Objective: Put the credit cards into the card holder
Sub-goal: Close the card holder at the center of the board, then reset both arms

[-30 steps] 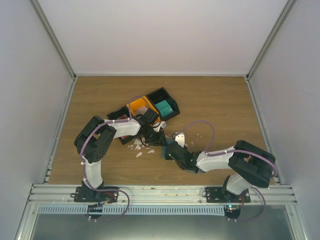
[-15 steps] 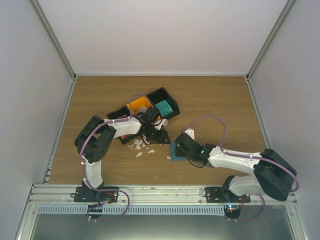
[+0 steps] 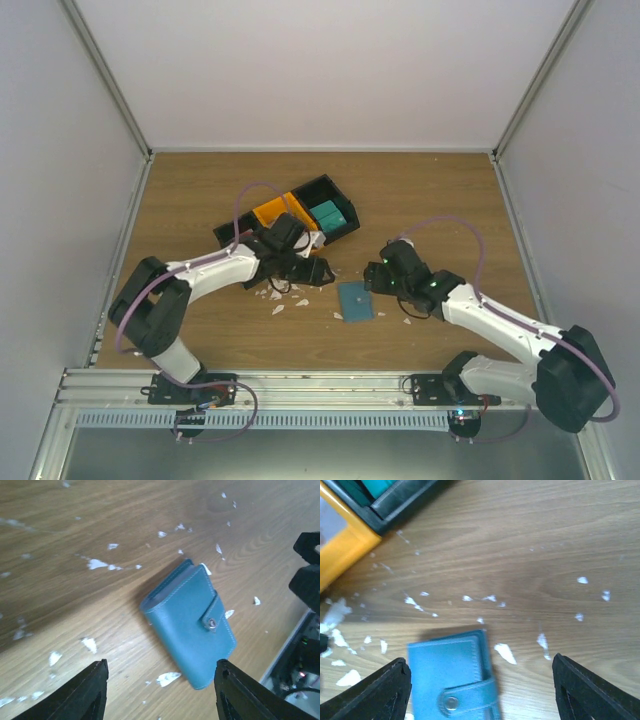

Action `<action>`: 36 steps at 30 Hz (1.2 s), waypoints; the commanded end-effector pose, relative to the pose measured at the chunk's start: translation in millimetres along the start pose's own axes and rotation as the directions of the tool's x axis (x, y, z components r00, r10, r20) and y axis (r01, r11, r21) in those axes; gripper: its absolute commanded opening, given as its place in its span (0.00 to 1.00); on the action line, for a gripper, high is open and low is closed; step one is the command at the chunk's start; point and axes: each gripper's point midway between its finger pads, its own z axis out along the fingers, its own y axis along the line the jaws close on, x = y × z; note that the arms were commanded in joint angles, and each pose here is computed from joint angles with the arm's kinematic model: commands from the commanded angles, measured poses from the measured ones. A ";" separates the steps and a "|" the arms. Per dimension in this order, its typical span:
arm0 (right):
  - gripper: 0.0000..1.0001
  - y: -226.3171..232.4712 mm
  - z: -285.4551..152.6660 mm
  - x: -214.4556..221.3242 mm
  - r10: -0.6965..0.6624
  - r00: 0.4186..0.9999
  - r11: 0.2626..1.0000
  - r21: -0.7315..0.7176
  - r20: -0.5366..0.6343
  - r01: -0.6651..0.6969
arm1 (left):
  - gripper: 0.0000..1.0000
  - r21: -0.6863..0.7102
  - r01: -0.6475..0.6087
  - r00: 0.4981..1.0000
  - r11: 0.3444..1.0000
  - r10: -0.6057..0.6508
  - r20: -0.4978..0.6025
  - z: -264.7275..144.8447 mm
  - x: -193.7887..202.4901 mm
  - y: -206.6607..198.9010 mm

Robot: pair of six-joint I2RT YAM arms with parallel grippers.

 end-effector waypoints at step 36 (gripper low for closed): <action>0.99 -75.4 -309.0 -140.1 0.104 0.636 0.986 0.007 0.765 -0.169 | 0.99 -0.362 0.039 0.217 0.931 0.346 0.913 -462.3 57.5 -62.8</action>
